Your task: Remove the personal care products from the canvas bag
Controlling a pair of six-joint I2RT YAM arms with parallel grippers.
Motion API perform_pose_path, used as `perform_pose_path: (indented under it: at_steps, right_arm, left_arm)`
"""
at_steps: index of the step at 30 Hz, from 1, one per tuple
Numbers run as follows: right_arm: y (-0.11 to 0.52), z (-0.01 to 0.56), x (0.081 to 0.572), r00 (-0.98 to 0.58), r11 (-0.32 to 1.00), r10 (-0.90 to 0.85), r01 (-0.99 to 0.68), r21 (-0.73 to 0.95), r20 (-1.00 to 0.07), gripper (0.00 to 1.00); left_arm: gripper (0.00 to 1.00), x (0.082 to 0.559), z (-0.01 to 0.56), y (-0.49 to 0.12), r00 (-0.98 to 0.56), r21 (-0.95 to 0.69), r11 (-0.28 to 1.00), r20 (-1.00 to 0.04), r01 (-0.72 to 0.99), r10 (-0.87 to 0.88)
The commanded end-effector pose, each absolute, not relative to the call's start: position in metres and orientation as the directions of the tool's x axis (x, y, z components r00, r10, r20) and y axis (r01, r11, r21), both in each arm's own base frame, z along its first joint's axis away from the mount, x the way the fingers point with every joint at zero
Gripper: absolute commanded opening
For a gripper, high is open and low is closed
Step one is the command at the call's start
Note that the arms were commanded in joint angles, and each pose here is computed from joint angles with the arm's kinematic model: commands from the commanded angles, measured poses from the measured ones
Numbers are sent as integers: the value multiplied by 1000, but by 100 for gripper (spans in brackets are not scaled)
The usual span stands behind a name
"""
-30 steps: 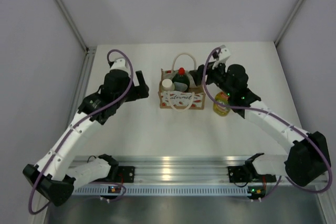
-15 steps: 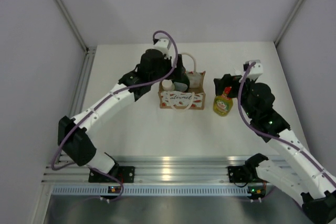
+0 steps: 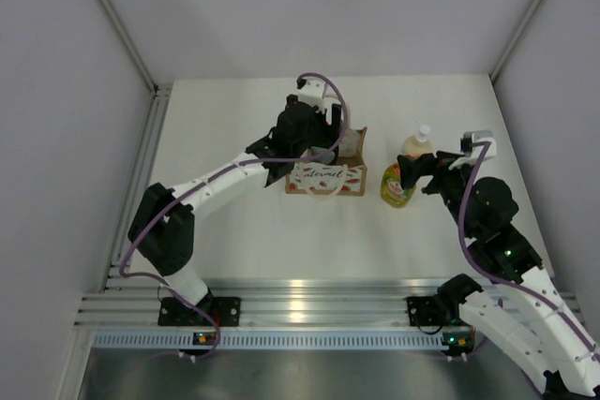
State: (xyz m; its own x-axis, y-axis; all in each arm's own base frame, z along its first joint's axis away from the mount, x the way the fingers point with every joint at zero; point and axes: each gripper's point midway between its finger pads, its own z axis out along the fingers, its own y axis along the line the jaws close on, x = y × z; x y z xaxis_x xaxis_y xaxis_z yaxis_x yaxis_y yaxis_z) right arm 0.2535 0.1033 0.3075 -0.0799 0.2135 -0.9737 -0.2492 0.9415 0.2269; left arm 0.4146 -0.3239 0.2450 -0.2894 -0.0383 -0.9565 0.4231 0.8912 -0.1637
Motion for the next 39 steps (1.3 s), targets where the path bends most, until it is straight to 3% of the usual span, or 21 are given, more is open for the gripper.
perform_pose_path:
  at_steps: [1, 31, 39]
  right_arm:
    - [100, 309, 250, -90, 948, 193, -241, 209, -977, 100]
    - [86, 333, 227, 6, 946, 190, -267, 182, -982, 100]
    - [84, 335, 225, 17, 946, 195, -268, 183, -981, 99]
  left_arm:
    - [84, 430, 263, -322, -173, -150, 915, -981, 374, -90]
    - [68, 433, 215, -325, -160, -120, 921, -985, 371, -64]
    - [48, 432, 214, -323, -148, -102, 931, -988, 350, -52]
